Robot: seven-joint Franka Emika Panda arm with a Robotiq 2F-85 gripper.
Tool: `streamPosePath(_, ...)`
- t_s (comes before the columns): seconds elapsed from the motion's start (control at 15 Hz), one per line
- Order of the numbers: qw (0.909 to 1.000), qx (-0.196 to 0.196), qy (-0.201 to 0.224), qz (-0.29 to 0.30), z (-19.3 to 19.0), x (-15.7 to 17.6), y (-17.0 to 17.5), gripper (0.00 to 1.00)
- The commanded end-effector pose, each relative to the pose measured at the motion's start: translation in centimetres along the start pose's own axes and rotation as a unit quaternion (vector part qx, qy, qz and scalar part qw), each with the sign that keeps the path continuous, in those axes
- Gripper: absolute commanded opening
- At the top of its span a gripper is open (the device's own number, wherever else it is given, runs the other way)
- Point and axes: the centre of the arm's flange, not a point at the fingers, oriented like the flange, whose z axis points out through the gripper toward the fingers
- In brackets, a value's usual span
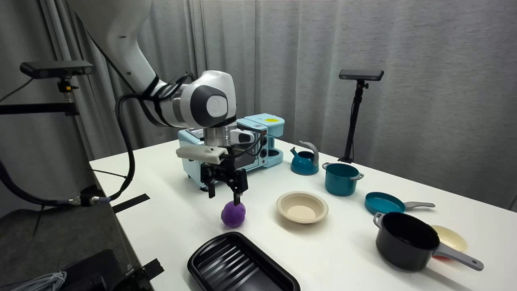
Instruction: Put the purple plushie in the white bowl
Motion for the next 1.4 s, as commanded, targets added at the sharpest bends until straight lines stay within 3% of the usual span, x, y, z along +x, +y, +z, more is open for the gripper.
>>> streamPosePath(0.0, 0.9999, -0.006, -0.007, 0.012, 3.2, 1.3, 0.9, 1.00)
streamPosePath(0.4, 0.9999, -0.004, -0.006, 0.012, 6.1, 2.4, 1.1, 1.00)
streamPosePath(0.47, 0.9999, -0.003, -0.007, 0.012, 6.3, 2.6, 1.1, 0.79)
streamPosePath(0.93, 0.9997, 0.004, -0.012, 0.020, 3.9, 1.6, 1.6, 0.28)
streamPosePath(1.13, 0.9989, 0.014, -0.001, 0.045, 0.5, 1.3, 3.0, 0.10)
streamPosePath(1.33, 0.9969, 0.027, 0.018, 0.072, -3.5, 1.7, 5.0, 0.05)
